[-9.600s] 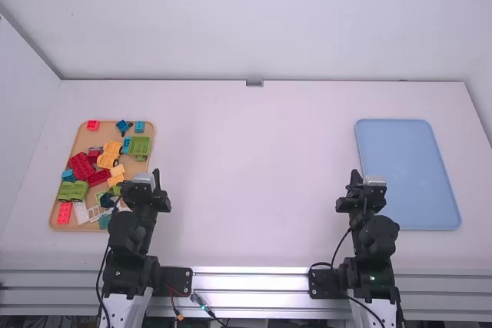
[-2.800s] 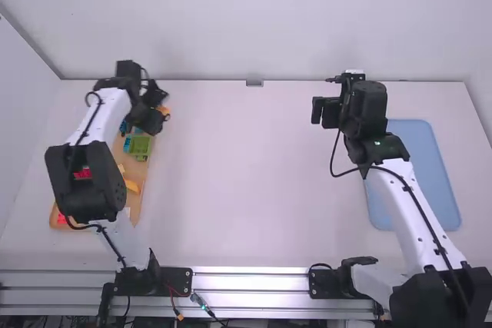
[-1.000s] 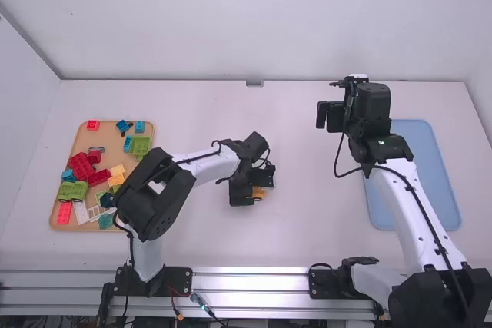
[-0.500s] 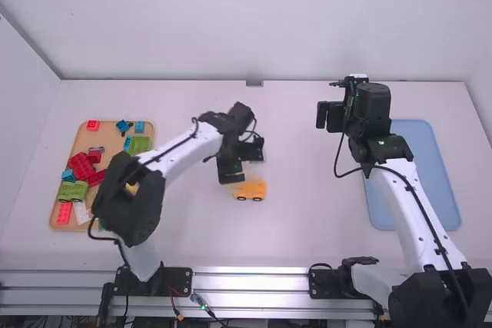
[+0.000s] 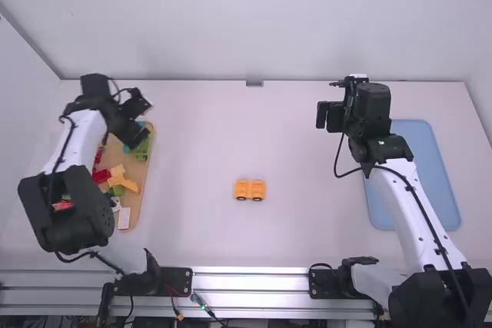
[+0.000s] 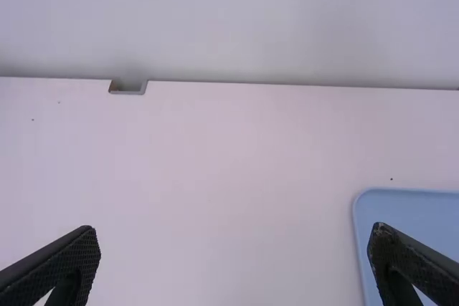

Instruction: Assemble lego blocks to make yellow taxi

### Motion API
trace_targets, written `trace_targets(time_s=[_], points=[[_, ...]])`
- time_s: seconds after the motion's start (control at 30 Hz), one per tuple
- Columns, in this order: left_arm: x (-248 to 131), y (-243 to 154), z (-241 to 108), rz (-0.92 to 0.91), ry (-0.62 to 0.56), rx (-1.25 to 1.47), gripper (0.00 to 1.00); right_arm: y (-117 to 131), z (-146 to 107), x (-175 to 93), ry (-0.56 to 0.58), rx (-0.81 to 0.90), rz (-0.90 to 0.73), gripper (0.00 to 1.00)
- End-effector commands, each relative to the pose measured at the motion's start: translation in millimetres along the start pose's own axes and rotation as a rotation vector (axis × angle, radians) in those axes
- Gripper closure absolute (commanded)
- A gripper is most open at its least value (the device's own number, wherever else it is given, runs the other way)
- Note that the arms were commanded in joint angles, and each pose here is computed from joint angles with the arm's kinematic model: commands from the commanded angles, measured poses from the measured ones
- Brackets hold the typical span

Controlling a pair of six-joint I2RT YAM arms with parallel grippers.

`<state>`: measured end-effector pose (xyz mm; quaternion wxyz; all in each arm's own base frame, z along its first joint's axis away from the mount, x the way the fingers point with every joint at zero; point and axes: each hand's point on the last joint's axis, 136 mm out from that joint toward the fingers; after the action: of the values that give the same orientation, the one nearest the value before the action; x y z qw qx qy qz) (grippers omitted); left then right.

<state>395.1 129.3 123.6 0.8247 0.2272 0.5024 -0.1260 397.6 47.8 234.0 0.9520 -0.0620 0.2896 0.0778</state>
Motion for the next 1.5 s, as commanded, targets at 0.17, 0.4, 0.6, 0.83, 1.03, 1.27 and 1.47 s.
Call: trace_targets(time_s=[0.17,0.4,0.6,0.83,1.03,1.27,1.47], points=[[23.4,14.4,-57.3,-0.11,0.018,0.069,0.01,-1.1,16.5,-4.1,-0.036,0.012,-0.004,0.01],[43.1,17.4,-92.0,-0.124,0.17,0.259,0.01,-1.4,16.3,-4.1,-0.036,0.087,-0.003,0.01],[57.3,19.4,-101.5,-0.139,0.181,0.287,0.03,4.3,16.3,-4.0,-0.034,0.08,0.008,0.01],[76.9,12.1,-113.1,-0.186,0.202,0.285,0.09,15.2,18.6,-4.2,-0.041,0.064,0.03,0.01],[76.0,5.4,-119.7,-0.221,0.214,0.275,0.13,23.7,24.3,-4.7,-0.062,0.052,0.047,0.01],[78.2,3.5,-121.0,-0.227,0.219,0.242,0.19,26.1,25.1,-4.8,-0.065,0.049,0.051,0.01],[71.5,-3.9,-113.3,-0.271,0.182,0.216,0.15,26.6,25.3,-4.9,-0.066,0.048,0.052,0.01]])
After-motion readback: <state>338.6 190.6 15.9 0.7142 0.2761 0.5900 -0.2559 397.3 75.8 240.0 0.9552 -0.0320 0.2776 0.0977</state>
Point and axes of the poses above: each hand's point on the last joint's axis, 136 mm out from that joint toward the fingers, its own x axis out along the fingers, its own y axis along the line the jaws close on, z = x × y, and after that the axes turned 7 degrees about -x, right-handed
